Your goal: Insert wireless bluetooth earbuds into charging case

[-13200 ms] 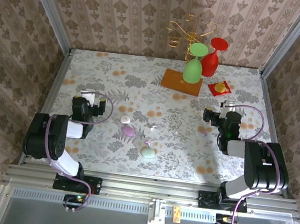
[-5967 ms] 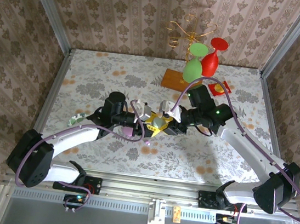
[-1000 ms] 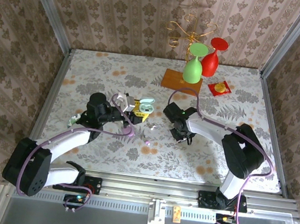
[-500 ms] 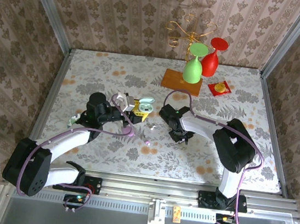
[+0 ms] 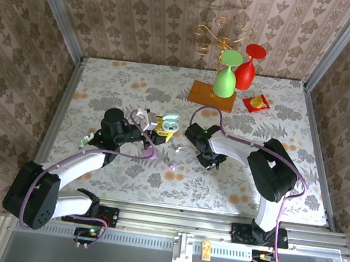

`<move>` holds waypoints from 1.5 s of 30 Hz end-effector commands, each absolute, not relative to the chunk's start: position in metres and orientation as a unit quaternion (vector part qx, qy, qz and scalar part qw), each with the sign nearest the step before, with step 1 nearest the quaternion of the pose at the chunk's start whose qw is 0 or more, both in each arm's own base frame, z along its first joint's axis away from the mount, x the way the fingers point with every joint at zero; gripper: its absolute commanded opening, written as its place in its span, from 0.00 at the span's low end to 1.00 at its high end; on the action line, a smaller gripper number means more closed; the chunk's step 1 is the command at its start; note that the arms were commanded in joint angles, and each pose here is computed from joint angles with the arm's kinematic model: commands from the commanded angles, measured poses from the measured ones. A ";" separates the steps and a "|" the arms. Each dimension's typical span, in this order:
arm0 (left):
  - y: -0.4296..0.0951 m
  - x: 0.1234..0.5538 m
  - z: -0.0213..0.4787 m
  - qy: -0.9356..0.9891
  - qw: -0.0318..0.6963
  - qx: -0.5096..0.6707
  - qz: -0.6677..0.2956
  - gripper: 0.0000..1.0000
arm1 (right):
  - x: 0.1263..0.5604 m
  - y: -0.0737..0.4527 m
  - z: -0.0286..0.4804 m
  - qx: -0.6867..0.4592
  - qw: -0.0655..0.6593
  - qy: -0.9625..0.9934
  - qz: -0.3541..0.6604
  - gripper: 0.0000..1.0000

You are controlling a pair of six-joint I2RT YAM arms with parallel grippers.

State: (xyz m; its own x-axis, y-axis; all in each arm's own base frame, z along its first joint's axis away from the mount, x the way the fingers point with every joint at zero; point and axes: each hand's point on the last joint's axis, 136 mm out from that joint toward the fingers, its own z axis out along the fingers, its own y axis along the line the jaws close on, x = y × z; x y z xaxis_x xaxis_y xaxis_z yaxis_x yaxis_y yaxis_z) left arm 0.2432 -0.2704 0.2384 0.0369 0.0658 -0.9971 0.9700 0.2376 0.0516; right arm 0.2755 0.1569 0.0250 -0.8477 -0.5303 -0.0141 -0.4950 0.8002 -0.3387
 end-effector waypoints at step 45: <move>-0.265 0.240 0.241 0.556 0.564 0.464 -0.398 0.24 | 0.252 0.231 0.040 -0.121 -0.023 0.950 0.288 0.23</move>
